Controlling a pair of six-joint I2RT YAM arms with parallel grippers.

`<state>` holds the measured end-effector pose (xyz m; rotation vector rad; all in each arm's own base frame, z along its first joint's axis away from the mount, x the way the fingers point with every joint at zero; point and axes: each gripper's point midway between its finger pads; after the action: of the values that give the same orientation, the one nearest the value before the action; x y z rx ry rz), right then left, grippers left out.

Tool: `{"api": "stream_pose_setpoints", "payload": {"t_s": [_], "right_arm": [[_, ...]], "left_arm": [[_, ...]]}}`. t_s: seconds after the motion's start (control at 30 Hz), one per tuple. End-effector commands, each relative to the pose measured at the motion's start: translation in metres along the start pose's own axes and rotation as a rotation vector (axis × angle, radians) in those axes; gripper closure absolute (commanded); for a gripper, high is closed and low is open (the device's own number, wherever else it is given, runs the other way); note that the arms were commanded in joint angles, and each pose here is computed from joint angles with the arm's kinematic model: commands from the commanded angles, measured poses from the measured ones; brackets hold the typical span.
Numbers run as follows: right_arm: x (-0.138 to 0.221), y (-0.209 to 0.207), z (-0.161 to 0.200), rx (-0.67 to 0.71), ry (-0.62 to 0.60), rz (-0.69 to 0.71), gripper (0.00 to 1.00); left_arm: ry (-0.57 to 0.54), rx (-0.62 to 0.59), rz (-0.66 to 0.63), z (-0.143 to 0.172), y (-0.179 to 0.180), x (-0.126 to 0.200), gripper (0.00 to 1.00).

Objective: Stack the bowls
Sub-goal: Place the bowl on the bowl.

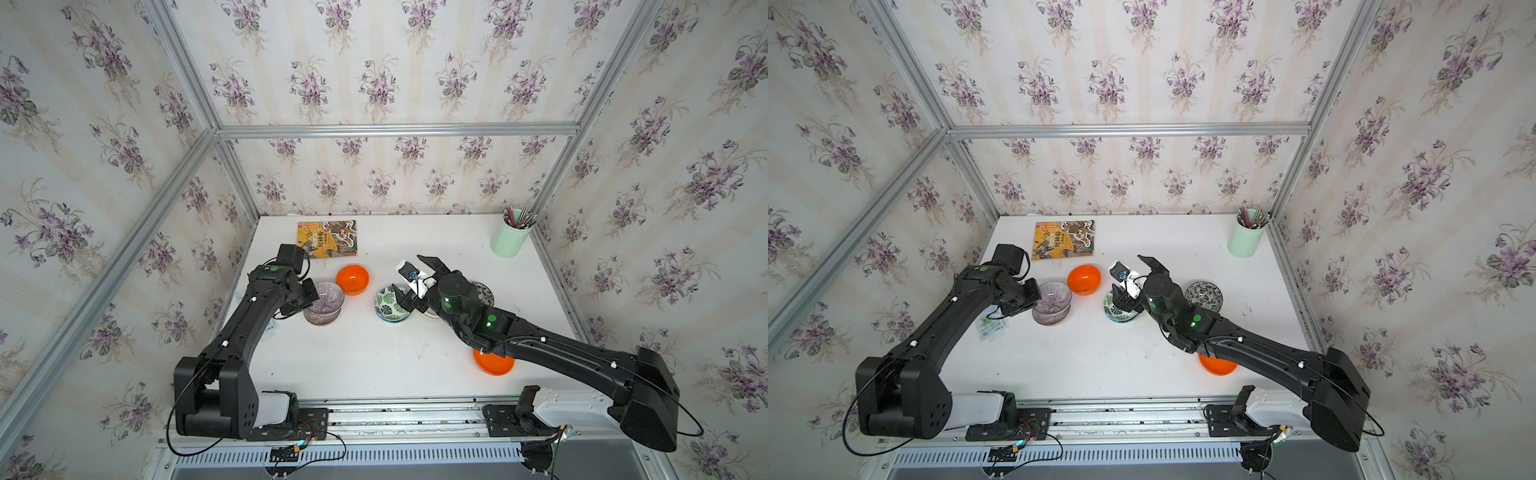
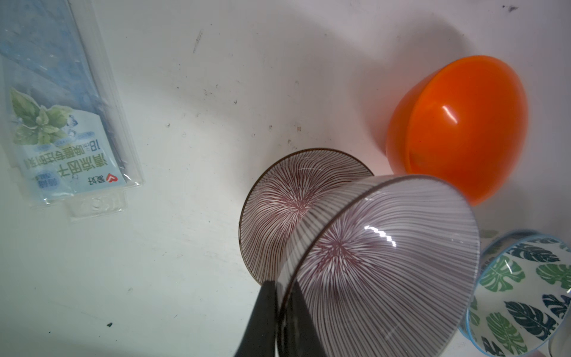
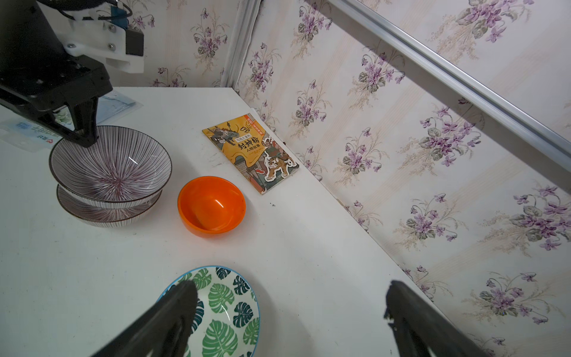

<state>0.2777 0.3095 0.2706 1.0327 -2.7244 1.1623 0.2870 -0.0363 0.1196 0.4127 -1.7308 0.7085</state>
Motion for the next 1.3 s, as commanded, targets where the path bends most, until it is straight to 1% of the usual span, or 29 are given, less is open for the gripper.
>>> {"api": "stream_pose_setpoints", "payload": {"t_s": [0.0, 0.33, 0.37, 0.43, 0.8, 0.97, 1.03, 1.17, 1.2, 1.23, 1.27], "right_arm": [[0.003, -0.005, -0.004, -0.036, -0.017, 0.014, 0.00], [0.002, -0.004, -0.007, -0.040, -0.020, 0.005, 0.00], [0.002, -0.005, -0.007, -0.041, -0.021, 0.004, 0.00], [0.001, -0.003, -0.008, -0.042, -0.023, -0.002, 0.00], [-0.005, 0.002, -0.012, -0.050, -0.028, -0.028, 0.00], [-0.008, 0.005, -0.012, -0.054, -0.027, -0.038, 0.00], [-0.009, 0.006, -0.013, -0.056, -0.027, -0.044, 0.00], [-0.010, 0.007, -0.013, -0.056, -0.028, -0.049, 0.00], [-0.011, 0.008, -0.013, -0.056, -0.028, -0.052, 0.00], [-0.011, 0.008, -0.013, -0.056, -0.028, -0.053, 0.00], [-0.012, 0.009, -0.013, -0.058, -0.030, -0.055, 0.00]], "left_arm": [[-0.015, 0.009, 0.019, -0.007, -0.007, -0.005, 1.00], [0.001, 0.011, -0.001, -0.003, 0.000, -0.018, 1.00], [0.018, 0.013, -0.022, -0.001, 0.003, -0.025, 1.00], [0.028, 0.011, -0.034, 0.001, 0.005, -0.028, 1.00], [0.039, -0.005, -0.079, 0.005, 0.017, -0.033, 1.00], [0.050, -0.015, -0.089, 0.008, 0.020, -0.033, 0.82], [0.048, -0.022, -0.087, 0.008, 0.019, -0.029, 0.76], [0.051, -0.035, -0.087, 0.009, 0.019, -0.022, 0.74], [0.037, -0.037, -0.071, 0.008, 0.018, -0.015, 0.74], [0.031, -0.040, -0.063, 0.009, 0.017, -0.012, 0.75], [0.032, -0.041, -0.060, 0.010, 0.018, -0.012, 0.78]]}}
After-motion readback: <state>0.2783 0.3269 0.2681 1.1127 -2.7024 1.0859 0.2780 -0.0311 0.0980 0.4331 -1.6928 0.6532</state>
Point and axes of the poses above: each gripper's point midway between its finger pads, its own x axis back along the fingers, its own y axis along the line the jaws close on, z = x × y, and after that the axes turned 15 degrees about x, right-handed
